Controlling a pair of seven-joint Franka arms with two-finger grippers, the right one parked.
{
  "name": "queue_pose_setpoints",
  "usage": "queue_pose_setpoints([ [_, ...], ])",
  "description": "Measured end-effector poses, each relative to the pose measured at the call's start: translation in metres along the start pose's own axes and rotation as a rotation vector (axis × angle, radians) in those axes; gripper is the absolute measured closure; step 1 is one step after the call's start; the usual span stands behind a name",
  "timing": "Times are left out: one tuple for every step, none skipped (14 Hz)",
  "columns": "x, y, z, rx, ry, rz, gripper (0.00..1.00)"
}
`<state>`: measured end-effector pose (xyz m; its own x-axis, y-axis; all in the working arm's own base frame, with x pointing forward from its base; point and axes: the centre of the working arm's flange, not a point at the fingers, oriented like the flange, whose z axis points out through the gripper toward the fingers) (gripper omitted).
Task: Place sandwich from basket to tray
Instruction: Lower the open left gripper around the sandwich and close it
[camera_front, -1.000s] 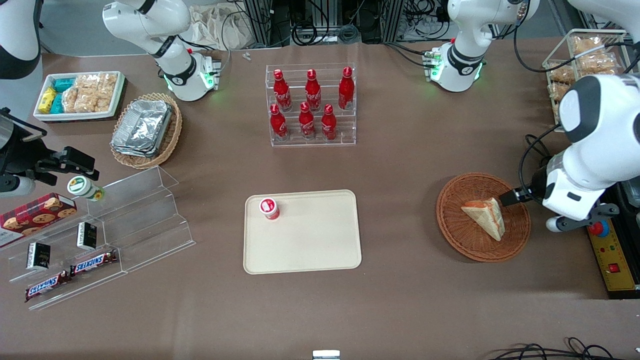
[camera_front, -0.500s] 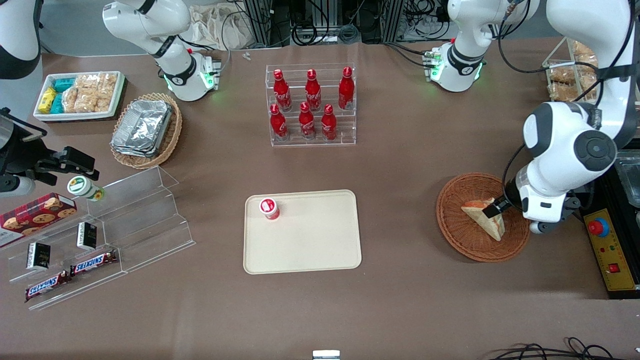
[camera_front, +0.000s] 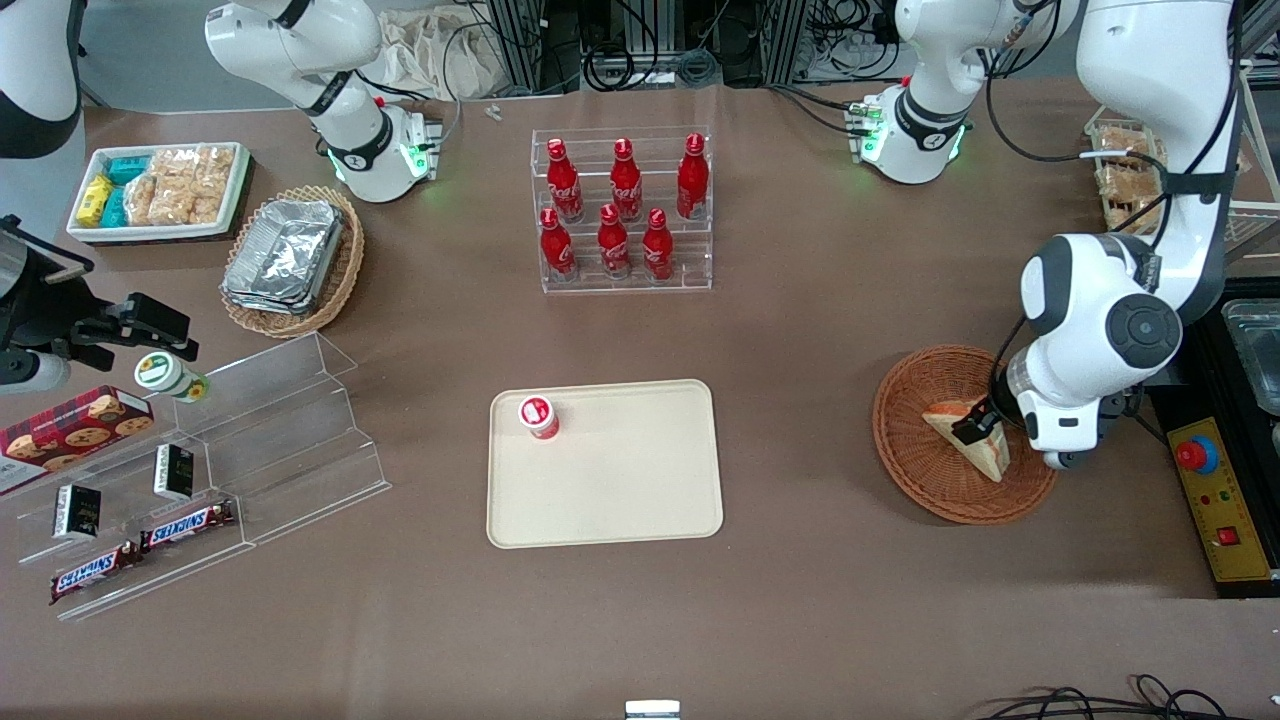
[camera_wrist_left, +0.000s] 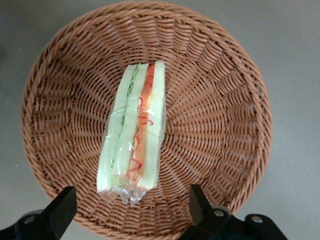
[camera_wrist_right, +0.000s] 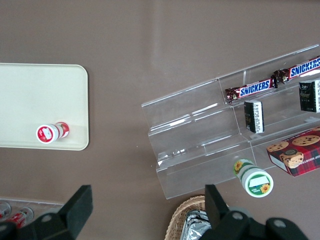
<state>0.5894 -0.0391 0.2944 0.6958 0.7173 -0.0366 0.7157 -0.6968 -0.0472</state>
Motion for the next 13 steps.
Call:
queue_pose_setpoints([
  [0.001, 0.0, 0.006, 0.004, -0.003, -0.014, 0.0],
  [0.003, -0.001, 0.011, 0.008, -0.006, -0.025, 0.0],
  [0.006, -0.004, 0.015, 0.013, -0.007, -0.035, 0.0],
  [0.009, -0.007, 0.018, 0.018, -0.009, -0.043, 0.0],
  [0.011, -0.01, 0.02, 0.02, -0.009, -0.049, 0.0],
  [0.013, -0.013, 0.021, 0.019, -0.006, -0.054, 0.0],
  [0.014, -0.014, 0.024, 0.014, -0.001, -0.057, 0.0],
  [0.014, -0.015, 0.029, 0.009, 0.004, -0.058, 0.0],
  [0.013, -0.015, 0.036, 0.007, 0.006, -0.057, 0.04],
  [0.013, -0.015, 0.043, 0.007, 0.006, -0.06, 0.04],
  [0.013, -0.015, 0.048, 0.007, 0.006, -0.071, 0.1],
  [0.014, -0.014, 0.05, 0.003, 0.009, -0.092, 0.22],
  [0.014, -0.013, 0.05, -0.004, 0.015, -0.117, 0.33],
])
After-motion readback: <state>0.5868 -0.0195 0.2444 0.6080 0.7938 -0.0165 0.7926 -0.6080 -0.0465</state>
